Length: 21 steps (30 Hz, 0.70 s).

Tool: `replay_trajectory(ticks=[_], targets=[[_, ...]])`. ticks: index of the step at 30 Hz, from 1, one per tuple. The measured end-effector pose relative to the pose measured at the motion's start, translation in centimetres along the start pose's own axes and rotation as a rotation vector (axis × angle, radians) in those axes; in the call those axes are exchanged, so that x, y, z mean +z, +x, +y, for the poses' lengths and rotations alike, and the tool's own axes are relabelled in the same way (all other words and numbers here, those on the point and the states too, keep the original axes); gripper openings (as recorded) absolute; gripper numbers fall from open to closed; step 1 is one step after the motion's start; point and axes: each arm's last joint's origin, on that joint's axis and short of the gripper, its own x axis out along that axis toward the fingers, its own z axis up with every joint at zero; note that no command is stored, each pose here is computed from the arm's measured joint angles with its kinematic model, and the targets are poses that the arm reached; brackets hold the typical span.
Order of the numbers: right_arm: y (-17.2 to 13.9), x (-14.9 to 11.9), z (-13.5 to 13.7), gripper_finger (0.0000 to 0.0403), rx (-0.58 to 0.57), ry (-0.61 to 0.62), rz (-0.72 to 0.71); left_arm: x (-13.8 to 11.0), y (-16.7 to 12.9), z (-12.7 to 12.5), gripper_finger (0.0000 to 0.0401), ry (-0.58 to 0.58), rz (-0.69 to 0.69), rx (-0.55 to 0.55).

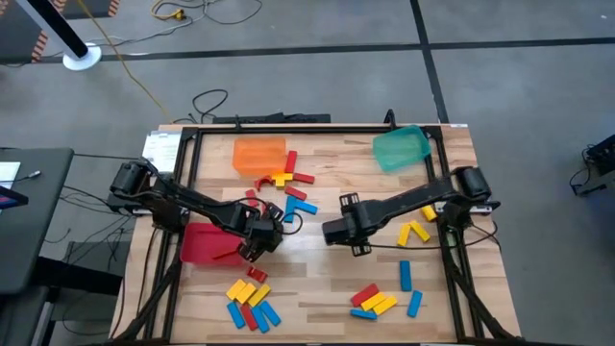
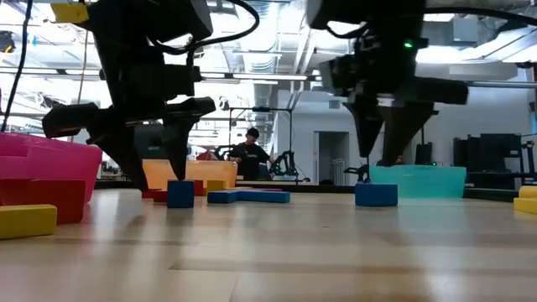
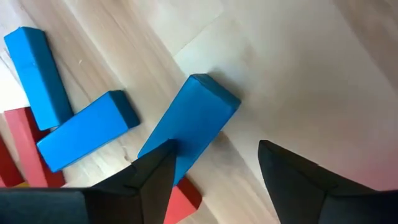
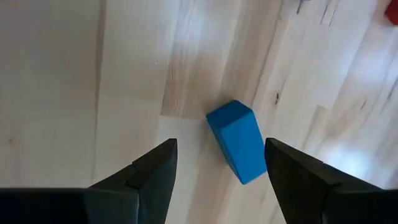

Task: Sort blocks
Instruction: Put the blue block into the orange bin

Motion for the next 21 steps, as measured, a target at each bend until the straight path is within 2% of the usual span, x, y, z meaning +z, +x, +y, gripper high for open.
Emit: replay_trajectory(ticks=[4,9,13,16,21], targets=[[0.6,-2.0,-0.6,0.026,0.023,0.036,-0.042,0.4,-0.3,0.0,0.0228,-0.033,-0.052,-0.002],[2.6,-3.6,-1.4,0.026,0.031,0.062,0.0,1.0,-1.6,0.6,0.0228,-0.086,-0.158,0.046],[4.1,-3.9,-1.9,0.026,0.027,0.053,-0.005,1.2,-3.0,1.1,0.0228,-0.141,-0.239,0.068],[4.6,-3.7,-2.4,0.026,0.01,0.057,-0.023,1.3,-3.6,1.2,0.0228,-0.17,-0.281,0.045],[4.7,-3.6,-2.8,0.026,-0.001,0.029,-0.036,1.3,-3.7,1.1,0.0228,-0.182,-0.296,0.015]])
